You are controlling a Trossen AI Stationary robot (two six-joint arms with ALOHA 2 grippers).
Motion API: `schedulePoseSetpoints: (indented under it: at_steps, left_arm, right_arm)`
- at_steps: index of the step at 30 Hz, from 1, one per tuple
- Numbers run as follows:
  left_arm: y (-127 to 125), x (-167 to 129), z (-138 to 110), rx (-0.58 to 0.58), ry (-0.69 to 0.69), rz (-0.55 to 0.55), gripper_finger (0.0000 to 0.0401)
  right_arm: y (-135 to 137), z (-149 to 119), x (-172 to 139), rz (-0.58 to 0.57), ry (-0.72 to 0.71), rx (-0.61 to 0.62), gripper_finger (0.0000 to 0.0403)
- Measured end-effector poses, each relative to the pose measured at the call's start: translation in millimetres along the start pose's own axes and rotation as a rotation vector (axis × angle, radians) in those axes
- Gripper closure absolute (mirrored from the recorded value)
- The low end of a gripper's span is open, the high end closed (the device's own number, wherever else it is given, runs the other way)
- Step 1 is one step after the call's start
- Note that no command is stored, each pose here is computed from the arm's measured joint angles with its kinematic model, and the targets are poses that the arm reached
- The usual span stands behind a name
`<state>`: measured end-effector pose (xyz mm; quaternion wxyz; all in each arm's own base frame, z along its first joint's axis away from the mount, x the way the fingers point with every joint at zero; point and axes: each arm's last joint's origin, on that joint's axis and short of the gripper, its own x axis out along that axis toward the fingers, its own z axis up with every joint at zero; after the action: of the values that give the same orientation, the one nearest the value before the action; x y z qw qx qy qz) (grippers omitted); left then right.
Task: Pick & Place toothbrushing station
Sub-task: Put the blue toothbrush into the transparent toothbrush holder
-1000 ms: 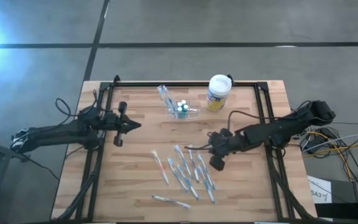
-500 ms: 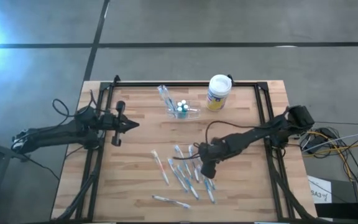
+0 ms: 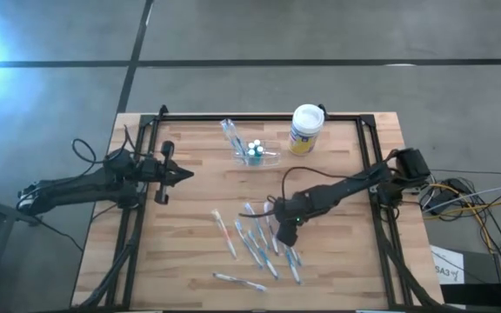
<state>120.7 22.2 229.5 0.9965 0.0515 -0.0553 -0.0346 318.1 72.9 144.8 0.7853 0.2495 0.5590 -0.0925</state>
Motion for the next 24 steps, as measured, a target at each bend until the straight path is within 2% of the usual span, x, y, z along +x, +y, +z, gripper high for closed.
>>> schedulePoseSetpoints:
  at_steps: [8, 12, 19, 24]
  left_arm:
    - [0.0, 0.0, -0.4, -0.018, 0.003, 0.000, 0.0385]
    - [-0.1, 0.0, -0.7, -0.022, 0.006, 0.000, 0.0381]
    - [0.0, 0.0, -0.6, -0.048, 0.005, 0.000, 0.0392]
    - [0.0, 0.0, -0.5, -0.069, 0.004, 0.000, 0.0394]
  right_arm:
    - [-2.0, -2.3, 15.9, -0.012, 0.054, -0.026, 0.0211]
    - [-2.1, -1.9, 8.7, -0.010, 0.038, -0.034, 0.0257]
    - [-0.9, -0.4, -3.7, -0.008, -0.001, -0.063, 0.0376]
    - [1.6, 2.8, -22.9, 0.003, -0.046, -0.078, 0.0386]
